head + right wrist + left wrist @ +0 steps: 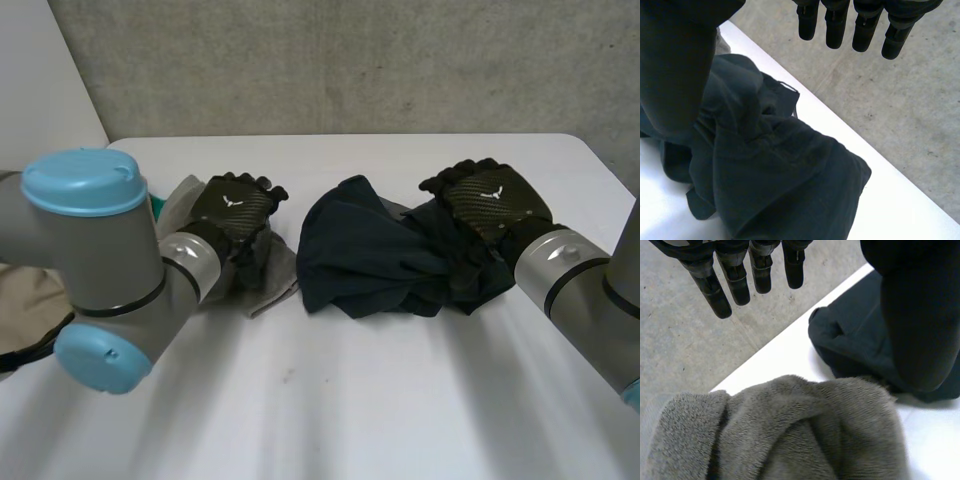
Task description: Fold the laundry.
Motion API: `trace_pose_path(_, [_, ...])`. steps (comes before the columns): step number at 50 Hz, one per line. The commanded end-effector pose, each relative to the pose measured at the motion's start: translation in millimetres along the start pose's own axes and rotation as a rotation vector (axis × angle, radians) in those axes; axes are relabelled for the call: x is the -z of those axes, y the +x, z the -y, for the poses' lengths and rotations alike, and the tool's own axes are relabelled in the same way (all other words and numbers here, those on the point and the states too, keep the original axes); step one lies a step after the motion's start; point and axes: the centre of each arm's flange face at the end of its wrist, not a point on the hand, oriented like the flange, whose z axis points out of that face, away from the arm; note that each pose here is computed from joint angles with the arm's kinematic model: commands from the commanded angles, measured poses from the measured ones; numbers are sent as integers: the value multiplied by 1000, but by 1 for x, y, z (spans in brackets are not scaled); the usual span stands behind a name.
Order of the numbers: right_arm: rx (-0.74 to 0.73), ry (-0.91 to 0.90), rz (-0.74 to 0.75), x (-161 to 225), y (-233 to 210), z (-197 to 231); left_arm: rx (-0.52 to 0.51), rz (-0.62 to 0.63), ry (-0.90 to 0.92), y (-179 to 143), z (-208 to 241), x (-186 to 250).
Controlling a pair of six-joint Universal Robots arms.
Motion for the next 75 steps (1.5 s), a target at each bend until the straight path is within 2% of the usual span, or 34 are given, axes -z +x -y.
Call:
trace_pose_path(1, [16, -38, 19, -5, -8, -15, -247, 29, -23, -7, -27, -43])
trace_pose_path(2, [17, -46, 19, -6, -9, -18, -311, 46, -45, -12, -38, -55])
trace_pose_path(6, [21, -54, 24, -5, -10, -23, -399, 83, -107, -24, -65, -78])
trace_pose_path(13, [26, -56, 15, -6, -10, -28, -389, 111, -128, -35, -81, -95])
trace_pose_path(17, [34, -55, 13, -8, -10, -31, -350, 208, -64, -53, -53, -93])
trace_pose_path(18, [39, -55, 13, -8, -11, -31, -302, 279, -27, -66, -35, -87])
trace_pose_path(21, [46, -59, 17, -9, -12, -33, -202, 383, 54, -91, -4, -76])
trace_pose_path(22, [51, -60, 18, -10, -12, -33, -133, 441, 113, -110, 16, -67])
trace_pose_path(26, [56, -58, 20, -10, -12, -33, -17, 523, 254, -153, 57, -44])
trace_pose_path(29, [56, -52, 26, -9, -14, -31, -14, 603, 288, -188, 69, -32])
trace_pose_path(33, [57, -47, 33, -7, -17, -30, -57, 672, 229, -216, 58, -29])
trace_pose_path(39, [58, -38, 42, -5, -20, -27, -101, 658, 56, -222, 10, -41])
trace_pose_path(41, [59, -34, 42, -5, -19, -25, -109, 638, -25, -219, -15, -45])
trace_pose_path(46, [60, -15, 39, -4, -16, -20, -136, 598, -116, -211, -43, -49])
trace_pose_path(51, [56, 0, 28, -7, -5, -11, -154, 536, -108, -189, -32, -41])
trace_pose_path(55, [38, 1, 20, -8, 11, -1, -162, 469, -42, -166, -5, -27])
trace_pose_path(61, [20, 0, -8, -14, 53, 18, -167, 297, 51, -104, 30, 0])
trace_pose_path(65, [75, -35, -1, -24, 74, 20, -151, 156, 84, -57, 37, 13])
trace_pose_path(66, [97, -41, 3, -28, 78, 19, -139, 90, 88, -37, 37, 16])
trace_pose_path(70, [234, -73, 55, -44, 82, 10, -92, -60, 89, 12, 31, 19])
trace_pose_path(71, [302, -75, 68, -54, 82, 4, -83, -86, 87, 20, 28, 18])
trace_pose_path(75, [428, -76, 91, -78, 81, -15, -49, -171, 81, 57, 17, 11])
